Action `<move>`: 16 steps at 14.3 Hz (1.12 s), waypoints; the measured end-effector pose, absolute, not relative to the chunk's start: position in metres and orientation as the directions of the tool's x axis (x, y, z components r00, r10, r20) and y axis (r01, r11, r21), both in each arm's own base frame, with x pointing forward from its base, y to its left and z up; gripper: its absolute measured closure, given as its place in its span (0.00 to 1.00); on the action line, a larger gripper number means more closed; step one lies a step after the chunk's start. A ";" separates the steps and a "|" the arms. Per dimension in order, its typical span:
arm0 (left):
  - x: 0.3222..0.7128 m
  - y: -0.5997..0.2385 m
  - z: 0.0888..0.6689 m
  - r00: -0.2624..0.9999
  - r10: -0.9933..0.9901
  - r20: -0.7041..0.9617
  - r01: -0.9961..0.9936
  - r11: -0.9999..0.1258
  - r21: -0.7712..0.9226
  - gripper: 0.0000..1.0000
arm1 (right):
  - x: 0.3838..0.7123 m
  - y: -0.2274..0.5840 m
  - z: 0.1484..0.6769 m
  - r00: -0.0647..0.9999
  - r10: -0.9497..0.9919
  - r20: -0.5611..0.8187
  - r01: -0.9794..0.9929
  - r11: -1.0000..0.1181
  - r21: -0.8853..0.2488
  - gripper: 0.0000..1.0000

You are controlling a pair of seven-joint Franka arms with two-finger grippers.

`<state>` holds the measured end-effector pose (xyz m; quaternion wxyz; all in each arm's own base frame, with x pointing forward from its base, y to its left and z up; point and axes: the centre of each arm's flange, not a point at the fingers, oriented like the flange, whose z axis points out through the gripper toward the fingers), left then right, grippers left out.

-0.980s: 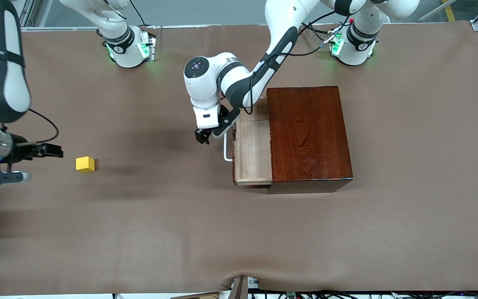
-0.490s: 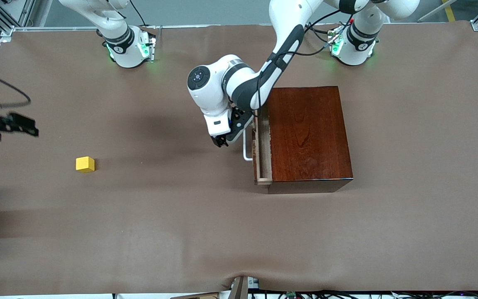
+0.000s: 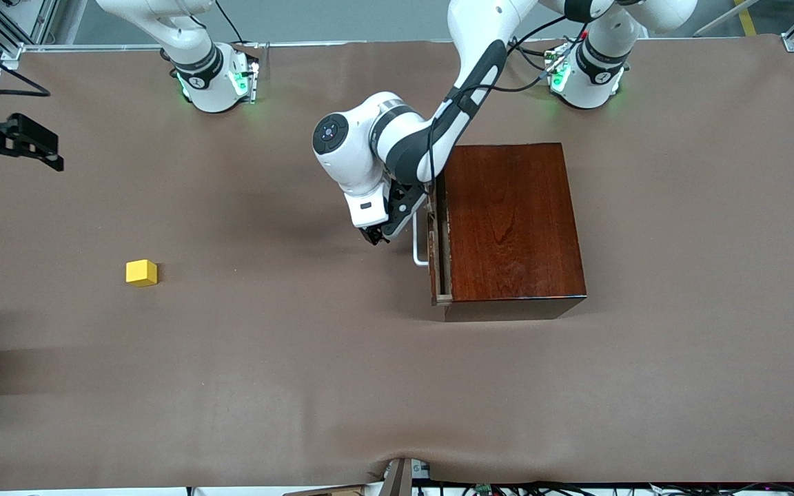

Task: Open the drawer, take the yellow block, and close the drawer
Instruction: 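Push the drawer closed with the left gripper while the right gripper retracts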

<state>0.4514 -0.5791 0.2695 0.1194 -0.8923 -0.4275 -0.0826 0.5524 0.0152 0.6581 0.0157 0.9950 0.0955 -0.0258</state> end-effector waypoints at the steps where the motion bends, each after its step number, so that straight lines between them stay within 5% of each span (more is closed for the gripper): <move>1: 0.451 -0.578 0.269 0.620 0.743 0.251 0.783 -0.604 -0.148 0.00 | 0.553 0.015 0.655 0.981 0.189 -0.054 0.190 -0.981 0.027 0.00; 16: 0.453 -0.554 0.251 0.607 0.743 0.281 0.794 -0.549 -0.261 0.00 | 0.548 -0.010 0.667 0.989 0.145 -0.031 0.146 -0.989 0.036 0.00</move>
